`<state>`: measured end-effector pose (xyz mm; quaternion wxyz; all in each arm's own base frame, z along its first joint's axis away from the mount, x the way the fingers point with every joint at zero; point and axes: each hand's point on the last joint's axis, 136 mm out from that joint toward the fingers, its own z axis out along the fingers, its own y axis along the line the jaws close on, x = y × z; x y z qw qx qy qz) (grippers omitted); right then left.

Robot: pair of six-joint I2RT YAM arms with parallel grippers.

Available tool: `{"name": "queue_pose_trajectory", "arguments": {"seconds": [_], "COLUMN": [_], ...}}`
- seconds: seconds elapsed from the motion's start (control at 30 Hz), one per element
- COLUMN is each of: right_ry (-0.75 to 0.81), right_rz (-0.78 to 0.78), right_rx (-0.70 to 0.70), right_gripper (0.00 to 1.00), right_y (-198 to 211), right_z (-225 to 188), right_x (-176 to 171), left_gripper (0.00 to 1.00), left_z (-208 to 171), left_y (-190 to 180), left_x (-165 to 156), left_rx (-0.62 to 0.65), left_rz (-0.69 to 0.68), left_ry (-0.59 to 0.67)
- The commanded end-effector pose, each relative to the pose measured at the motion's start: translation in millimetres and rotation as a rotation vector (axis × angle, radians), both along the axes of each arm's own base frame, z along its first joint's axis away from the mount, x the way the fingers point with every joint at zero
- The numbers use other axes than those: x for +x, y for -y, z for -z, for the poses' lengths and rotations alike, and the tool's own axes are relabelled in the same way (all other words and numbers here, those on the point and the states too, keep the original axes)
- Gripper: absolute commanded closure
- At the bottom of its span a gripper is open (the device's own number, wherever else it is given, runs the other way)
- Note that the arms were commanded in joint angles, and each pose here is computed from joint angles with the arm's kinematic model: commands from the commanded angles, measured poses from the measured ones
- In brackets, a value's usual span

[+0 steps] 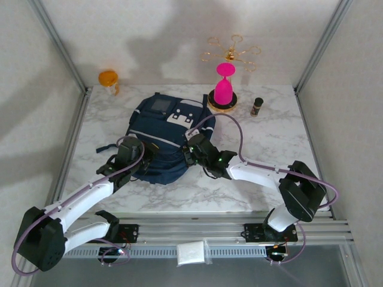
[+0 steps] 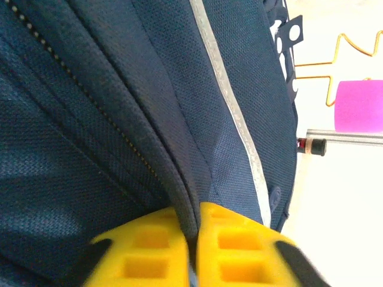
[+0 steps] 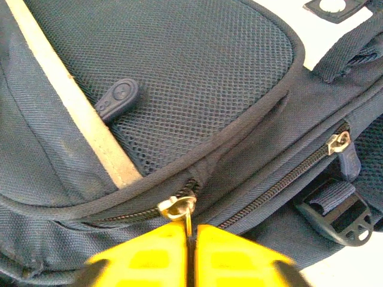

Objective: Pack the student bag

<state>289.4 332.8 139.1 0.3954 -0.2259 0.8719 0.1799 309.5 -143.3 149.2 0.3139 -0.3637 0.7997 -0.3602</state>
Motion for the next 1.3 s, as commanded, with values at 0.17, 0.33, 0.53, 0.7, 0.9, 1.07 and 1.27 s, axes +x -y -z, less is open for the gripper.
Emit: {"name": "queue_pose_trajectory", "arguments": {"seconds": [0.17, 0.33, 0.53, 0.7, 0.9, 1.07, 1.27], "right_ry": [0.052, 0.206, 0.437, 0.581, 0.630, 0.587, 0.572], "right_rz": [0.312, 0.785, 1.190, 1.042, 0.800, 0.603, 0.626], "right_rx": [0.039, -0.022, -0.019, 0.029, 0.091, 0.099, 0.073], "right_gripper": [0.16, 0.01, 0.01, 0.01, 0.01, 0.01, 0.01], "right_y": [108.6, 261.3, 405.1, 402.2, 364.4, 332.1, 334.4], "right_z": [-52.7, -61.0, -37.5, -14.6, -12.6, 8.2, 13.9], "right_x": [25.3, 52.7, 34.8, 32.3, 59.0, 81.0, 84.7], "left_gripper": [0.16, 0.01, 0.00, 0.01, 0.00, 0.01, 0.01], "left_z": [-36.6, -71.1, -53.6, -15.0, -11.8, 5.8, 17.5], "left_y": [-49.4, -129.6, -216.2, -204.9, -176.3, -166.1, -172.0], "left_x": [0.3, -3.6, -16.9, 6.2, 32.9, 38.7, 59.4], "left_rx": [0.231, 0.621, 1.091, 1.098, 1.071, 1.061, 1.022], "left_rz": [-0.067, -0.318, -0.664, -0.509, -0.350, -0.282, -0.236], "left_ry": [0.120, 0.225, 0.192, 0.360, 0.534, 0.584, 0.521]}}
